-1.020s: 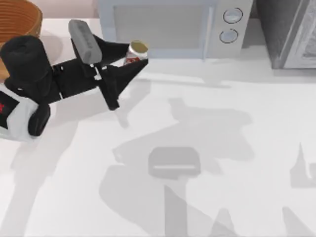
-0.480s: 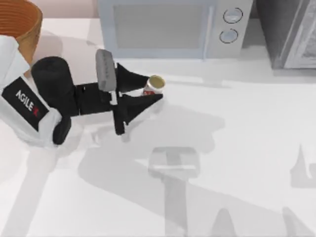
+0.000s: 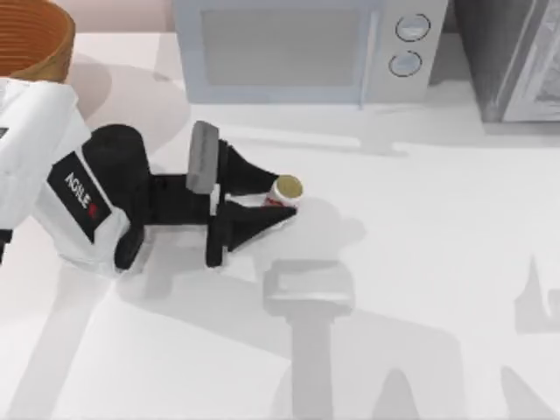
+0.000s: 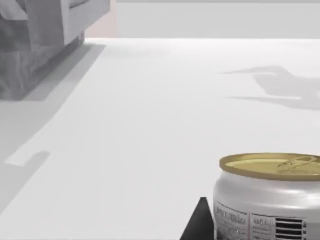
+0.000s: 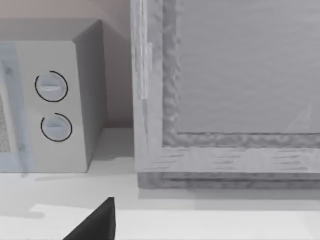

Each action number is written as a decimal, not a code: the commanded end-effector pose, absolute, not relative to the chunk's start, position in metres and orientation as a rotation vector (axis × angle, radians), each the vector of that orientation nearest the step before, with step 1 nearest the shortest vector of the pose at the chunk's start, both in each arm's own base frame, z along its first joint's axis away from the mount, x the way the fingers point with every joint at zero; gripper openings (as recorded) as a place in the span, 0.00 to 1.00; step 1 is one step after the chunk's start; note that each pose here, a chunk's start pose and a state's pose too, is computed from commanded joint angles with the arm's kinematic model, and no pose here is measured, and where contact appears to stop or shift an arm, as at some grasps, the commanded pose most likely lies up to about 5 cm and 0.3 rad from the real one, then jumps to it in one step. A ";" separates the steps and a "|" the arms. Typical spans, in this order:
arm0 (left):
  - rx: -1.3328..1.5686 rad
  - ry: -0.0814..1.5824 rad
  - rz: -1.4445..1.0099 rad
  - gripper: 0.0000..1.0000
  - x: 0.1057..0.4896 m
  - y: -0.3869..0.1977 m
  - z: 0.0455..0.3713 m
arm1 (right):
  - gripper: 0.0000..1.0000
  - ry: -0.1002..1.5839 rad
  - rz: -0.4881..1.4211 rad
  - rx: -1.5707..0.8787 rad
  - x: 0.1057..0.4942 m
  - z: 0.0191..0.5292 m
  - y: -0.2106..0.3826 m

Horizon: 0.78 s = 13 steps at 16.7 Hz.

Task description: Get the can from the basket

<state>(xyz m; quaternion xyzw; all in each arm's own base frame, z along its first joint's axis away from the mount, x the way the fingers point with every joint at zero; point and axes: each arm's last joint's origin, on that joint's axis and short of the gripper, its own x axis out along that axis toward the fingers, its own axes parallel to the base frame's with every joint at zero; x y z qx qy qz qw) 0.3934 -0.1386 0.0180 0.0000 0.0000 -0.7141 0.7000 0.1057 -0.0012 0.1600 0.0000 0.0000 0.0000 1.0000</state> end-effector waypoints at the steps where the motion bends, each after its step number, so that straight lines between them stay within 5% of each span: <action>1: 0.000 0.000 -1.591 0.00 0.393 -0.139 0.018 | 1.00 0.000 0.000 0.000 0.106 0.160 -0.001; 6: 0.000 0.000 -1.591 0.00 0.393 -0.139 0.018 | 1.00 0.000 0.000 0.000 0.106 0.160 -0.001; 13: 0.000 0.000 -1.591 0.53 0.393 -0.139 0.018 | 1.00 0.000 0.000 0.000 0.106 0.160 -0.001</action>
